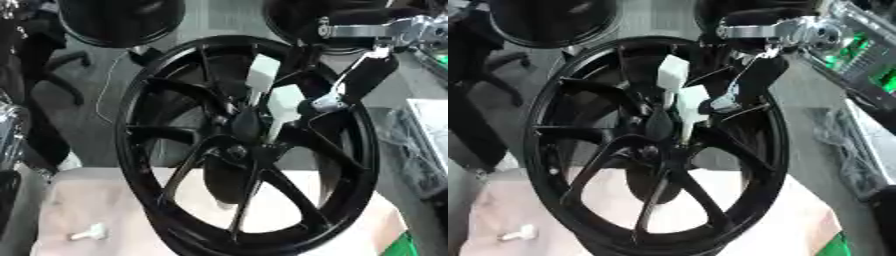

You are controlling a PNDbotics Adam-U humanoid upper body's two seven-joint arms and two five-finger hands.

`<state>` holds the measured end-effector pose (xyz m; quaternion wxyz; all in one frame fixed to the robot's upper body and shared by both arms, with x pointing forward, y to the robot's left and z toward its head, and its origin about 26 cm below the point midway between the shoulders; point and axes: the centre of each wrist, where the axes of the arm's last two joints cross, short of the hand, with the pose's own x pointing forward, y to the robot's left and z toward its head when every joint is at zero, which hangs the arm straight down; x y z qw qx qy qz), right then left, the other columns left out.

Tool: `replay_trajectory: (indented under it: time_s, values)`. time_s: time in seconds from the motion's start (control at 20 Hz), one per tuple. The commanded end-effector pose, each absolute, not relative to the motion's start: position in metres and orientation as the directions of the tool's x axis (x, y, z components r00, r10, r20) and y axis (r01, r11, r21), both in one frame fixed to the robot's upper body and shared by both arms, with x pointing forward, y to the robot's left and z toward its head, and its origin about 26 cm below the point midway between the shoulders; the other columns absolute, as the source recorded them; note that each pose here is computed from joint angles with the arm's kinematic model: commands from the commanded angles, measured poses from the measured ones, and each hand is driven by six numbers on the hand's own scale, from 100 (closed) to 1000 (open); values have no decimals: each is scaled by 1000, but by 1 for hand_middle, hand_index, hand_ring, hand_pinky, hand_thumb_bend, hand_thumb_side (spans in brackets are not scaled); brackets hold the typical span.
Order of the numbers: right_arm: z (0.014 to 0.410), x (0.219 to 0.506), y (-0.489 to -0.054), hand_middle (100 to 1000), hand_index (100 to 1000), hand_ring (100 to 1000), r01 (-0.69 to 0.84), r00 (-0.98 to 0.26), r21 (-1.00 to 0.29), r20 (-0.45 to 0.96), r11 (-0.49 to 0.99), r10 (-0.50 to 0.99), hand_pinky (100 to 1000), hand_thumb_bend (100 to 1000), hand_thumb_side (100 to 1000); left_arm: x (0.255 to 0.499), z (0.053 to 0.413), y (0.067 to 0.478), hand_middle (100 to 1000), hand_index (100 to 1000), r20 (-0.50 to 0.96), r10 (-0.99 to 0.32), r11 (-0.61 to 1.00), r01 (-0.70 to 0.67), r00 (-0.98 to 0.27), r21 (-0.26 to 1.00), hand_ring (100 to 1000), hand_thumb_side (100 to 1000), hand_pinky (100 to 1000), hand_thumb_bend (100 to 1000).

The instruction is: Pull the pin out of the wheel hub.

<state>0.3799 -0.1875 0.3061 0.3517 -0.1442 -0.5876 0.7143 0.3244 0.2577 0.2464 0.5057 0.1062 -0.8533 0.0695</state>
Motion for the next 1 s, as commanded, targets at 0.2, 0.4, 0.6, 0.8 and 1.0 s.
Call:
replay_trajectory:
  time_s: [0.2,0.4,0.6,0.8,1.0]
  values:
    - [313,382,-190,720,734,688,-328,-711,-942,199,-67,675,749,476,312,322,257,257,667,650,859,-119,969,-246,-498,-8,743,561,690,361]
    - [310,384,-189,719,733,686,-340,-708,-938,205,-71,675,748,474,311,322,257,257,667,650,858,-117,970,-244,-500,-9,744,562,690,358]
    - [306,386,-186,718,732,685,-353,-708,-932,211,-79,674,747,472,310,322,257,257,668,650,858,-116,970,-243,-501,-11,744,562,690,358]
    - [303,387,-184,717,731,684,-366,-707,-927,218,-84,673,746,468,308,322,258,256,668,650,857,-114,970,-242,-503,-12,744,563,691,357]
    - [300,389,-182,716,729,682,-382,-704,-920,226,-90,673,746,465,306,322,259,256,668,649,856,-113,971,-240,-504,-13,745,562,690,357]
